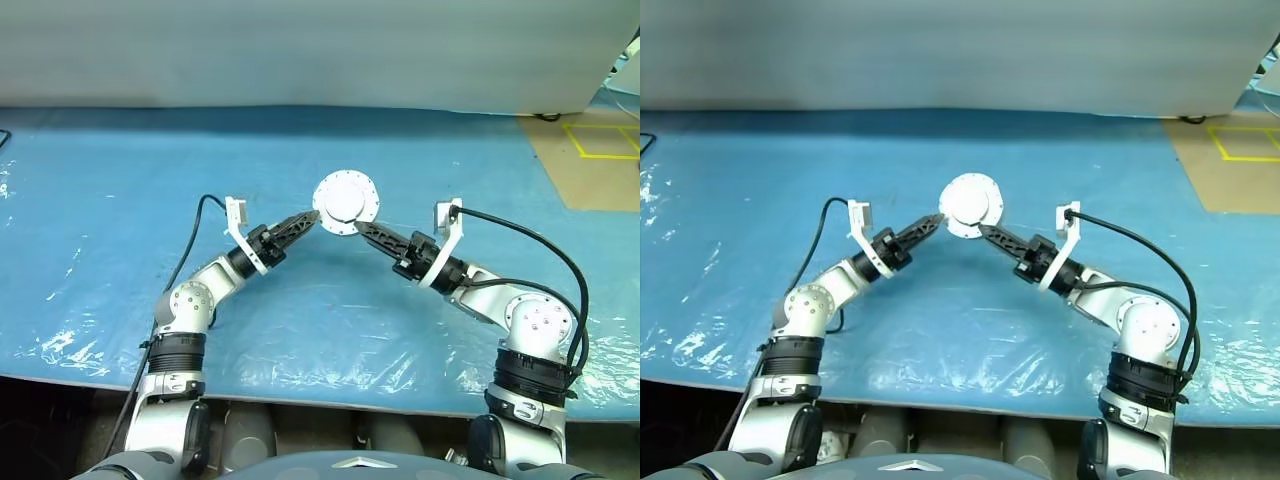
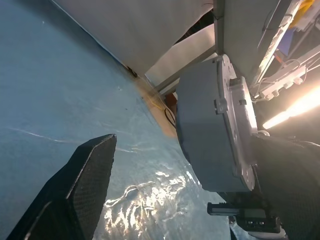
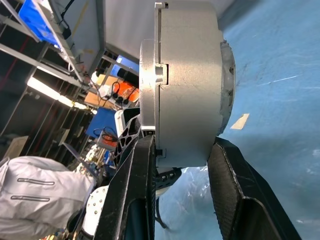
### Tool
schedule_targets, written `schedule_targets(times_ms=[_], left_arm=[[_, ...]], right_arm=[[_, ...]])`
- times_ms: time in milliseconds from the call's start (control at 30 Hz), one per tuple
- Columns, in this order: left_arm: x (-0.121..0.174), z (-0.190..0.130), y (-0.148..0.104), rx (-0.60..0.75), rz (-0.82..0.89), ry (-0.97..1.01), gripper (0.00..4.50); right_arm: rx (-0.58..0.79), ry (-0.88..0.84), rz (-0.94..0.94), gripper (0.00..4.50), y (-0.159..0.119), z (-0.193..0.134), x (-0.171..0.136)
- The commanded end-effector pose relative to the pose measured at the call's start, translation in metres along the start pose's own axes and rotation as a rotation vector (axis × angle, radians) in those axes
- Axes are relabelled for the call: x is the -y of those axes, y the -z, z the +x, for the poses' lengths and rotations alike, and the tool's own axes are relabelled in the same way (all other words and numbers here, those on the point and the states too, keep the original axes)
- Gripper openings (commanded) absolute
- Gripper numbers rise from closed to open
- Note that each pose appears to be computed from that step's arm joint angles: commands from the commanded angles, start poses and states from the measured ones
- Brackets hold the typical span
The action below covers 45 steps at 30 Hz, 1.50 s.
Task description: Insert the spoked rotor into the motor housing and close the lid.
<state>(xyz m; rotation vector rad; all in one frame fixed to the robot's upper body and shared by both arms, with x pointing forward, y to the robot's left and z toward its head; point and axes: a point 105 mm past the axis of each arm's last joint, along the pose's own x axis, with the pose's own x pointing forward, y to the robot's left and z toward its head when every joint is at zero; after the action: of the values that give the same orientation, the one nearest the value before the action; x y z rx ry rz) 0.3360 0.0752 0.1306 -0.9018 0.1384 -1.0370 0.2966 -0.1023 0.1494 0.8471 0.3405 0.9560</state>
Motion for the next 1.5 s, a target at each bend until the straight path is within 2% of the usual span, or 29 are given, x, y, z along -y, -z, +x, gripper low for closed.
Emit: schedule_targets(times_ms=[33, 300, 433, 533, 633, 700, 1267, 1500], left_arm=[[0.018, 0.006, -0.005, -0.006, 0.014, 0.073, 4.48], [0.029, 0.014, 0.0, -0.029, -0.029, 0.128, 4.48], [0.035, 0.012, 0.008, -0.092, -0.064, 0.166, 4.48], [0.037, 0.008, 0.011, -0.118, -0.102, 0.181, 3.89], [0.036, 0.004, 0.012, -0.125, -0.122, 0.181, 2.88], [0.034, 0.003, 0.01, -0.116, -0.123, 0.177, 2.61], [0.033, 0.012, -0.001, -0.021, -0.114, 0.168, 2.6], [0.028, 0.012, -0.007, 0.021, -0.097, 0.147, 2.6]], right_arm=[[-0.006, -0.151, -0.055, 1.13, -0.003, 0.004, -0.032], [-0.139, -0.177, -0.034, 1.13, 0.021, 0.007, -0.035], [-0.125, -0.174, -0.038, 1.13, 0.02, 0.011, -0.034], [-0.109, -0.175, -0.042, 1.13, 0.016, 0.012, -0.034], [-0.09, -0.168, -0.049, 1.13, 0.012, 0.014, -0.033], [-0.082, -0.167, -0.051, 1.13, 0.009, 0.014, -0.032], [0.011, -0.187, -0.08, 1.13, -0.01, 0.021, -0.034], [0.069, -0.151, -0.13, 3.45, -0.022, 0.024, -0.03]])
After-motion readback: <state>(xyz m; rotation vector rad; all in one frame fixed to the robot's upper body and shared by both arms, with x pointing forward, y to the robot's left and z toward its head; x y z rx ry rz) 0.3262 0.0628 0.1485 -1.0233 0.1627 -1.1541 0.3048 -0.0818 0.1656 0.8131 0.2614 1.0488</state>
